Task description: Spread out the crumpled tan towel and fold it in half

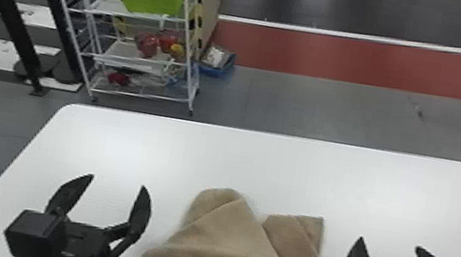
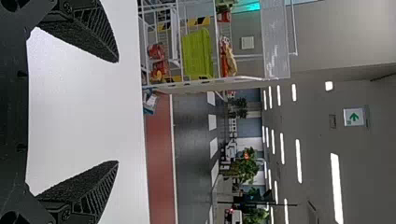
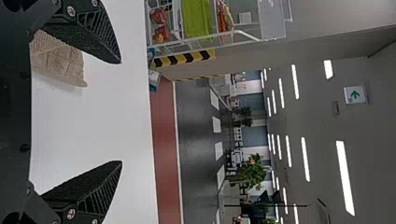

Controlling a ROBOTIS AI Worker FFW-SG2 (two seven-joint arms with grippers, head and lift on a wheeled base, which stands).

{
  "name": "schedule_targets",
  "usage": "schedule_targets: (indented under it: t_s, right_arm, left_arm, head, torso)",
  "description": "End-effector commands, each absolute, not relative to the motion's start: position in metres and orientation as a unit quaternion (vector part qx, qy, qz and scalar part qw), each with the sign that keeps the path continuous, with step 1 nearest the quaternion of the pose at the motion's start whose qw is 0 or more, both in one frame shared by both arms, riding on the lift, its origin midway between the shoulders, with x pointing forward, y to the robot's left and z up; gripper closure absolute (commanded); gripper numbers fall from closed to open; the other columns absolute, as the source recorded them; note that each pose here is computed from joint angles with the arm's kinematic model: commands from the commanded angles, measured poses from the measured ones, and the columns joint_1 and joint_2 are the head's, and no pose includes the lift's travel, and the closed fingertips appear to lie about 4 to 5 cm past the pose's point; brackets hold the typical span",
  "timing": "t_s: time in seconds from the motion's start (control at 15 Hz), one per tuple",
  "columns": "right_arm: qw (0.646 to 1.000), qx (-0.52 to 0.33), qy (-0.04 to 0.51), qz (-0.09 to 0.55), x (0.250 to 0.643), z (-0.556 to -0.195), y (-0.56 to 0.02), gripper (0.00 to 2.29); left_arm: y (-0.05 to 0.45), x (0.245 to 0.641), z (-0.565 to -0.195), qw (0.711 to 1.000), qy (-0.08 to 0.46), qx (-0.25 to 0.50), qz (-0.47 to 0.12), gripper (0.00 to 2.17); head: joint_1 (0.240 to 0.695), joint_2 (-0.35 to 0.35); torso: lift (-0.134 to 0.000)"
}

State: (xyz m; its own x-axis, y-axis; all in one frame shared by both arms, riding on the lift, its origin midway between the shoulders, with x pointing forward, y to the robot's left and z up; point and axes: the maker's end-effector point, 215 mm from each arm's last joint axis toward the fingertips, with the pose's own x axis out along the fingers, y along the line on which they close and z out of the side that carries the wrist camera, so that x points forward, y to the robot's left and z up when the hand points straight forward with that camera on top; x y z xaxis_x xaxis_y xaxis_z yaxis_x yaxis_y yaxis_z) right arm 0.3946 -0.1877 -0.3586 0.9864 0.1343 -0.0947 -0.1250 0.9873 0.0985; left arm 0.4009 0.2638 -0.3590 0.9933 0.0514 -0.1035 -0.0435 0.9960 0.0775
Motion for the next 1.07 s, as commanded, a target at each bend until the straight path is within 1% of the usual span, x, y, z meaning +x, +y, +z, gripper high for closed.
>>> schedule_targets:
  t_s: [0.0,1.0]
  right_arm:
    - [0.995,0.047,0.050,0.065,0.3945,-0.3585,-0.1870,0.12]
    - [0.995,0.044,0.051,0.067,0.3922,-0.3582,-0.1879,0.12]
  left_arm:
    - [0.2626,0.4008,-0.3590,0.998,0.052,0.036,0.024,0.11]
    - [0.2603,0.3974,-0.3617,0.997,0.057,0.035,0.024,0.11]
  head:
    - [0.695,0.109]
    - [0.695,0.107]
  torso:
    - [-0.122]
    - [-0.122]
